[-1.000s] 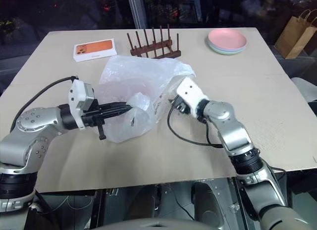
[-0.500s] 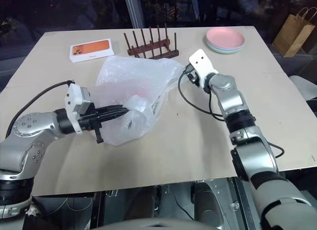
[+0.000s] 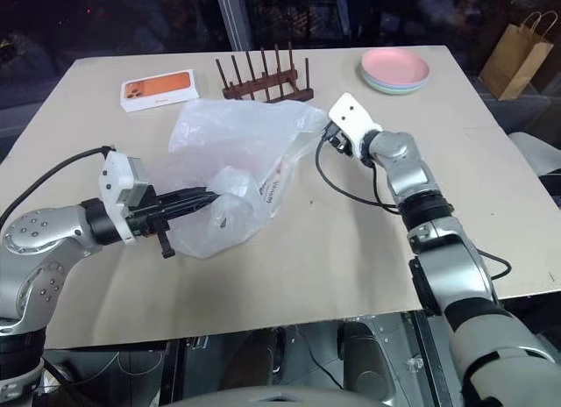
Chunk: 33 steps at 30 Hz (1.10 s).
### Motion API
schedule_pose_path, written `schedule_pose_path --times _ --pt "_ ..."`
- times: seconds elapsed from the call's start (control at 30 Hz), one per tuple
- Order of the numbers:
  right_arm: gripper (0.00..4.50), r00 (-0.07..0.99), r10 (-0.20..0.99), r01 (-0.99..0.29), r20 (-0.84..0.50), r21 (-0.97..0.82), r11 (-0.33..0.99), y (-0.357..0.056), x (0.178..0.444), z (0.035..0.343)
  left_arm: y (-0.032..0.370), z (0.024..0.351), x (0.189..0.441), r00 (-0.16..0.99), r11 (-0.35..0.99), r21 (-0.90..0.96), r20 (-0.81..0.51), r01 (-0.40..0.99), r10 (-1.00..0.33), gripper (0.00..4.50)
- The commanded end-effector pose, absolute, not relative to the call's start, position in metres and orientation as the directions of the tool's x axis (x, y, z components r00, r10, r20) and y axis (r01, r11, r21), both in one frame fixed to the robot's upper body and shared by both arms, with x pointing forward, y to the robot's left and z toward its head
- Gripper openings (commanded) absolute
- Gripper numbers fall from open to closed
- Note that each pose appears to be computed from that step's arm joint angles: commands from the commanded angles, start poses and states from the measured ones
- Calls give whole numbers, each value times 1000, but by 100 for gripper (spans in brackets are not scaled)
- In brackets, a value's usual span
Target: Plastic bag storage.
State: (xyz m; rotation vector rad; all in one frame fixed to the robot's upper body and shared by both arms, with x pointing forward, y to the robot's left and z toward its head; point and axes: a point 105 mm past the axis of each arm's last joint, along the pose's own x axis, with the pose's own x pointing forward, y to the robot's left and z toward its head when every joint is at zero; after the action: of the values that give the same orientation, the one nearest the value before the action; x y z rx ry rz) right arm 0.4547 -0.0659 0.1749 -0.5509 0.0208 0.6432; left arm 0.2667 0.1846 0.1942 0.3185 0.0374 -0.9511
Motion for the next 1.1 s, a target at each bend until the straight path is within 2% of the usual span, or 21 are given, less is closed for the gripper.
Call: schedule_pose_path --times 0.03,0.07,0.1,0.13,0.17,0.27,0.37,0.47,0.6,0.83,0.97,1.07,1.1 --pt "43 816 574 -527 -66 -493 693 -61 461 213 183 211 262 585 549 238 -117 801 -803 0" --pt "8 813 580 -531 -56 -483 697 -60 462 216 185 213 260 579 554 193 -107 810 -808 0" --pt "3 810 585 -534 -46 -473 701 -60 462 219 188 218 259 577 564 143 -74 813 -813 0" --pt "0 808 588 -536 -42 -467 703 -60 462 221 191 222 257 570 563 99 -59 820 -819 54" --pt "0 806 590 -538 -42 -468 702 -61 462 221 192 225 253 553 550 55 -55 833 -831 83" --pt "0 803 595 -542 -47 -472 695 -62 462 220 196 236 251 549 550 -30 -23 835 -835 212" --pt "0 794 606 -555 -51 -467 689 -61 460 218 191 236 232 446 455 -52 -121 889 -887 347" --pt "0 795 604 -557 -55 -461 691 -63 460 216 173 221 228 408 387 128 -254 913 -877 347" --pt "0 795 603 -561 -63 -453 693 -65 458 213 152 201 229 349 266 266 -341 926 -873 347" --pt "0 805 590 -551 -67 -455 700 -71 456 215 126 185 283 466 292 447 -352 846 -812 347" --pt "0 810 582 -547 -75 -457 702 -74 453 215 117 170 286 415 195 474 -419 859 -807 347" --pt "0 812 579 -547 -81 -455 703 -77 452 213 110 167 292 402 178 492 -398 852 -825 270" --pt "0 813 576 -546 -85 -456 703 -78 452 212 105 168 293 387 173 488 -381 855 -840 217"
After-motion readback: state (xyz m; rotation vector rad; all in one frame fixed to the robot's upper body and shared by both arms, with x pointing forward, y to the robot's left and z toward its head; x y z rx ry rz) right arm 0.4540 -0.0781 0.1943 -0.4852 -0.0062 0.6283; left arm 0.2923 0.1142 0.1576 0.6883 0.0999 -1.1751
